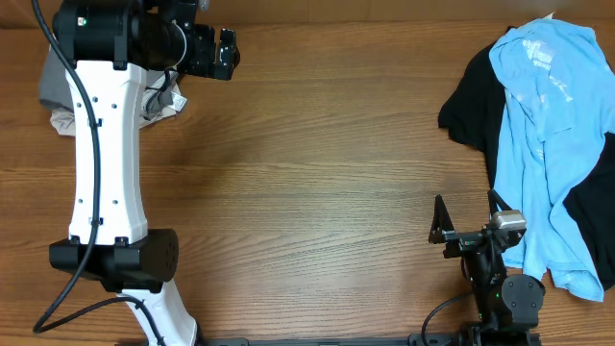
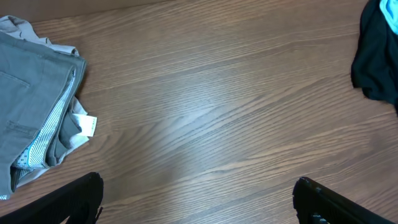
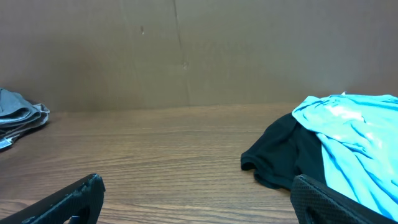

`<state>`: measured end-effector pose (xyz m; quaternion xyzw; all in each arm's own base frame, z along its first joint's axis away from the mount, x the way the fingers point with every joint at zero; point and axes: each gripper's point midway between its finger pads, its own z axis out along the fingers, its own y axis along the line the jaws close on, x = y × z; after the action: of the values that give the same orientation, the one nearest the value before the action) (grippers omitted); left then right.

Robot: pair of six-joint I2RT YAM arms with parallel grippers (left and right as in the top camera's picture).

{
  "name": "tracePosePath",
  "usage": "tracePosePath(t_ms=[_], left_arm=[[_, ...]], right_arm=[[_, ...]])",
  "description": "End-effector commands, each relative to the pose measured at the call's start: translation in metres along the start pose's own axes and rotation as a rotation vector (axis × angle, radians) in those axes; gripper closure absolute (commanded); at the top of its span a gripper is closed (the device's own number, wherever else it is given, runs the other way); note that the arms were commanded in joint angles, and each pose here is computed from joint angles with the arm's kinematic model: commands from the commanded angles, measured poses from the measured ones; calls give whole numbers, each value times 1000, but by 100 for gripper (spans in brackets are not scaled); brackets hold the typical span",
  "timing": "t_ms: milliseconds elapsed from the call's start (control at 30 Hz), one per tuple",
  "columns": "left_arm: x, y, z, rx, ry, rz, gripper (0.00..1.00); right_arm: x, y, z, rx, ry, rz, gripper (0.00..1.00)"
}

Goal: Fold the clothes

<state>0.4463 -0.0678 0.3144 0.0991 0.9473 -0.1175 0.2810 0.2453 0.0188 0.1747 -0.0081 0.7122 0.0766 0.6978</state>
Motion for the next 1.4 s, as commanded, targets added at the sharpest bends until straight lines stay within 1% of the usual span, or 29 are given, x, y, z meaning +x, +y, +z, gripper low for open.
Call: tracePosePath(t_ms=[0, 233, 367, 600, 733, 900, 1100, 1267, 1367], left_arm=[[-3, -4, -12, -1, -29, 21, 0], [-3, -4, -12, -1, -26, 21, 0], [-6, -9, -18, 12, -52, 23, 0], [-40, -26, -52, 35, -269, 84, 0], [-37, -29, -66, 27, -359, 109, 0], [-7, -27, -73, -10, -425, 121, 0], [46, -26, -69, -33, -453, 122, 0], [85, -26, -58, -38, -527, 141, 0], [115, -24, -43, -38, -589, 157, 0]], right_arm=[[2, -2, 0, 8, -3, -4, 0], [2, -2, 0, 8, -3, -4, 0], [2, -2, 0, 8, -3, -4, 0], [2, -2, 0, 8, -3, -4, 0], [2, -2, 0, 8, -3, -4, 0], [2, -2, 0, 8, -3, -4, 0], [2, -2, 0, 7, -3, -4, 0], [2, -2, 0, 8, -3, -4, 0], [2, -2, 0, 8, -3, -4, 0]])
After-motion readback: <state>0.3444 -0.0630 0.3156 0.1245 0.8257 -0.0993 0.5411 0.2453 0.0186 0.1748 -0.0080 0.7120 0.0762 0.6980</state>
